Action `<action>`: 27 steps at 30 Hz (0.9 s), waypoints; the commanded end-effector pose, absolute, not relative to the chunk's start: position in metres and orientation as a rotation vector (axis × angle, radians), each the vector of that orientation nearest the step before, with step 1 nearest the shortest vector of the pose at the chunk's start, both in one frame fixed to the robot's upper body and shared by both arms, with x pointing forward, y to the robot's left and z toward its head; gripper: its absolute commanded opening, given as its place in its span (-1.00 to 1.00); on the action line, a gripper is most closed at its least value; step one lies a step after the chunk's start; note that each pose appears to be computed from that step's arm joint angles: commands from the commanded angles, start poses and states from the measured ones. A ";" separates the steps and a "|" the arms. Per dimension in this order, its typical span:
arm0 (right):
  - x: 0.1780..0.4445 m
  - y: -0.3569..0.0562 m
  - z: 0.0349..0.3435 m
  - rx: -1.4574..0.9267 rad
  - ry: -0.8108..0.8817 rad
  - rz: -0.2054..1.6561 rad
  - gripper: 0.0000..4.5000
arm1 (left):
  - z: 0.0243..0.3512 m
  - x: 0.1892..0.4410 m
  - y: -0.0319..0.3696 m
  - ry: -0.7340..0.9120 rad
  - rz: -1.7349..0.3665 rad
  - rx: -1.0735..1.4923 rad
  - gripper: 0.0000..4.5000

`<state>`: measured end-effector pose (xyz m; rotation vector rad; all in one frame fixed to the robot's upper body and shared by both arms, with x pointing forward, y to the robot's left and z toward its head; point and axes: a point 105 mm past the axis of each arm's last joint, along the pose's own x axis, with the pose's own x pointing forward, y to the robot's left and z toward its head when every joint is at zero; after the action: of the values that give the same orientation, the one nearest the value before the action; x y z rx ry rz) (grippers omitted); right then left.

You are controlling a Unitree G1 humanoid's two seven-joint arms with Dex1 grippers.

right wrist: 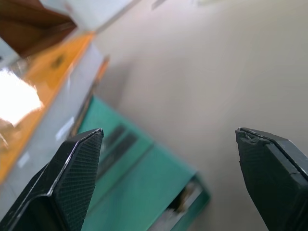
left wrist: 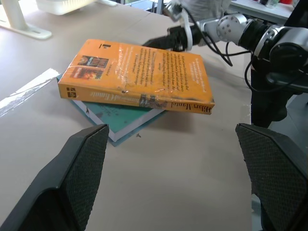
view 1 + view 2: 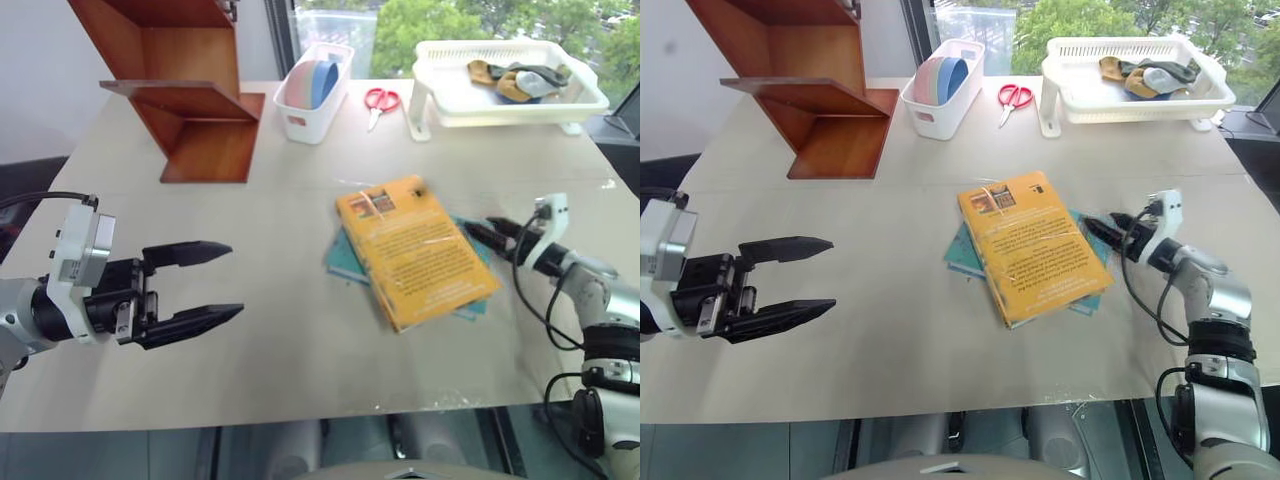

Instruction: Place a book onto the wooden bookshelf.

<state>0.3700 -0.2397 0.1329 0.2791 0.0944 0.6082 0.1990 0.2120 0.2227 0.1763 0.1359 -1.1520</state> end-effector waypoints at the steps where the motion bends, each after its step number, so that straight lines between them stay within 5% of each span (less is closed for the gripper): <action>1: 0.365 -0.263 0.176 0.187 -0.069 0.641 1.00 | 0.228 0.196 0.212 0.130 -1.170 0.197 0.97; 10: 0.341 -0.261 0.159 -0.430 0.052 0.856 1.00 | 0.226 0.198 0.216 0.135 -1.149 0.215 0.97; 18: 0.324 -0.225 0.138 -0.436 0.119 1.085 1.00 | 0.225 0.198 0.217 0.135 -1.142 0.219 0.97; 27: 0.331 -0.187 0.151 -0.323 0.056 1.180 1.00 | 0.224 0.197 0.215 0.132 -1.133 0.213 0.97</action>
<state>0.3305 -0.1917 0.1368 -0.3084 0.1044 1.1587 0.1988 0.2166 0.2173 0.1826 0.1643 -1.1364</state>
